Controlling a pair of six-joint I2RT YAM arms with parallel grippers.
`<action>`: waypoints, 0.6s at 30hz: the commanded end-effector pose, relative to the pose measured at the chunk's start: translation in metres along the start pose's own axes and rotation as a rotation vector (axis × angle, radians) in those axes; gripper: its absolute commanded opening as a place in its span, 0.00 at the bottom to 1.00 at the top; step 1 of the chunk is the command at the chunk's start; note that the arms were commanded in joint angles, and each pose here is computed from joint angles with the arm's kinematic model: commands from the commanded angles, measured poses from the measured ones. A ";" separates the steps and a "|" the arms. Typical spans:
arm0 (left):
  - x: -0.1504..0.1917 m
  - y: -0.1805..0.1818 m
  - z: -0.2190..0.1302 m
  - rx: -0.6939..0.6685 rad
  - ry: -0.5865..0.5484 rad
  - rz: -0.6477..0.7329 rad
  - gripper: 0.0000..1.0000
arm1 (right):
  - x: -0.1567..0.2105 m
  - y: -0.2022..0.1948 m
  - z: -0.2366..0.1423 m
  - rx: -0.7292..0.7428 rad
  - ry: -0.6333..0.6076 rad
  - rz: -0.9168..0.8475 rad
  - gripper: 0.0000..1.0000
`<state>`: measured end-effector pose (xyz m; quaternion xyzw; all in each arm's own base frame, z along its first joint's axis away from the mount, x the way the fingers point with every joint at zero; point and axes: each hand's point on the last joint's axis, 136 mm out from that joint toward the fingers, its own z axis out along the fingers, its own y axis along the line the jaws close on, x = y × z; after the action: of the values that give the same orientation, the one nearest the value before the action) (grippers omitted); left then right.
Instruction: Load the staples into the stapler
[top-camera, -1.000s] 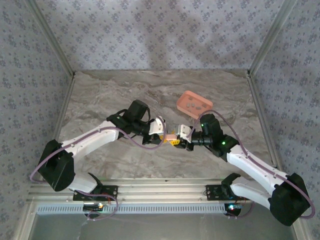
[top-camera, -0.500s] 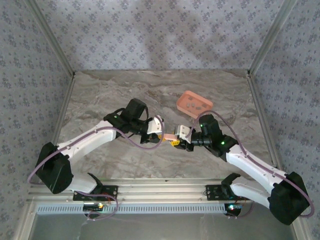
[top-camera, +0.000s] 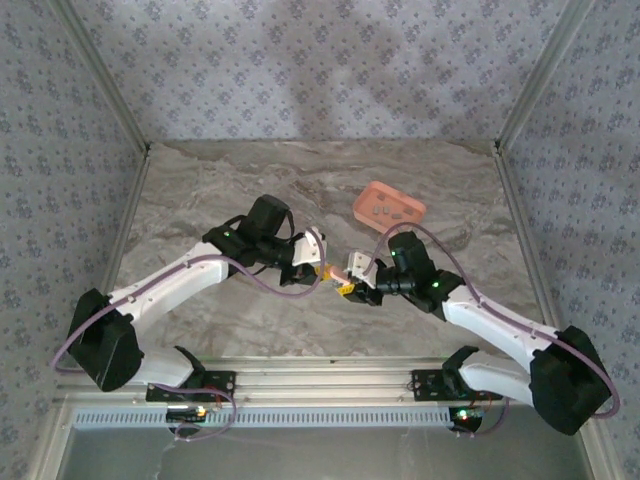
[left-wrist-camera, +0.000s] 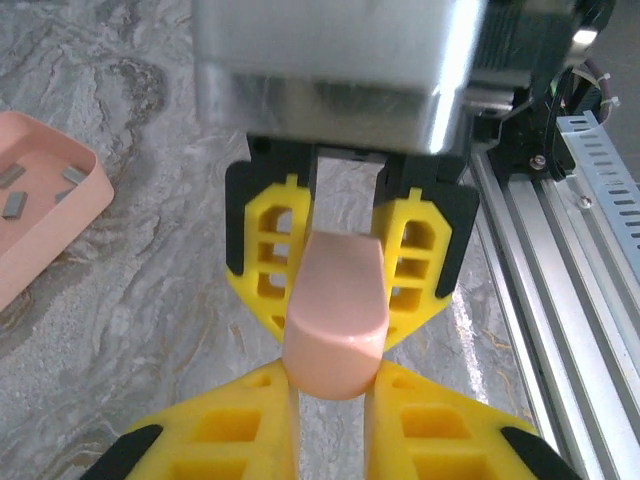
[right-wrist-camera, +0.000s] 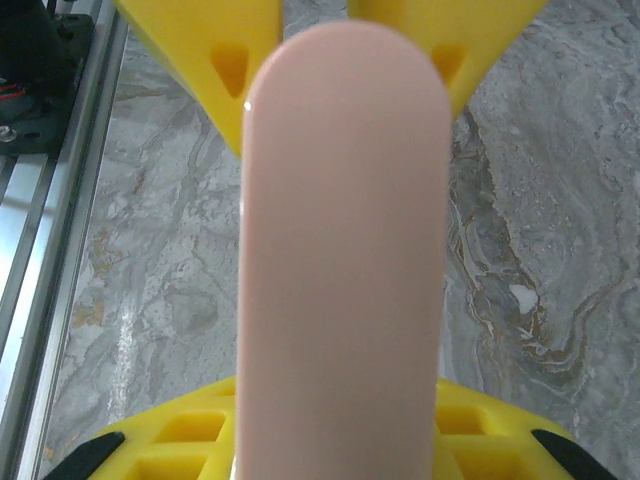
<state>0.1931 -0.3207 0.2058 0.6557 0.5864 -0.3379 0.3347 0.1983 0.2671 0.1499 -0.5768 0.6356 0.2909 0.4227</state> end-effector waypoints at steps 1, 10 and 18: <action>-0.044 0.007 -0.012 -0.029 -0.116 0.089 0.24 | 0.001 0.008 0.006 -0.034 -0.015 0.033 0.15; -0.056 0.005 -0.005 -0.014 -0.164 0.085 0.43 | -0.009 0.004 0.008 -0.025 -0.078 0.047 0.15; -0.047 0.009 -0.021 -0.071 -0.198 0.057 0.63 | -0.015 -0.003 -0.002 0.004 -0.159 0.065 0.15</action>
<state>0.2048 -0.3357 0.2426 0.6303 0.5598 -0.3581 0.4014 0.2006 0.2705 0.1474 -0.5406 0.6393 0.3272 0.4382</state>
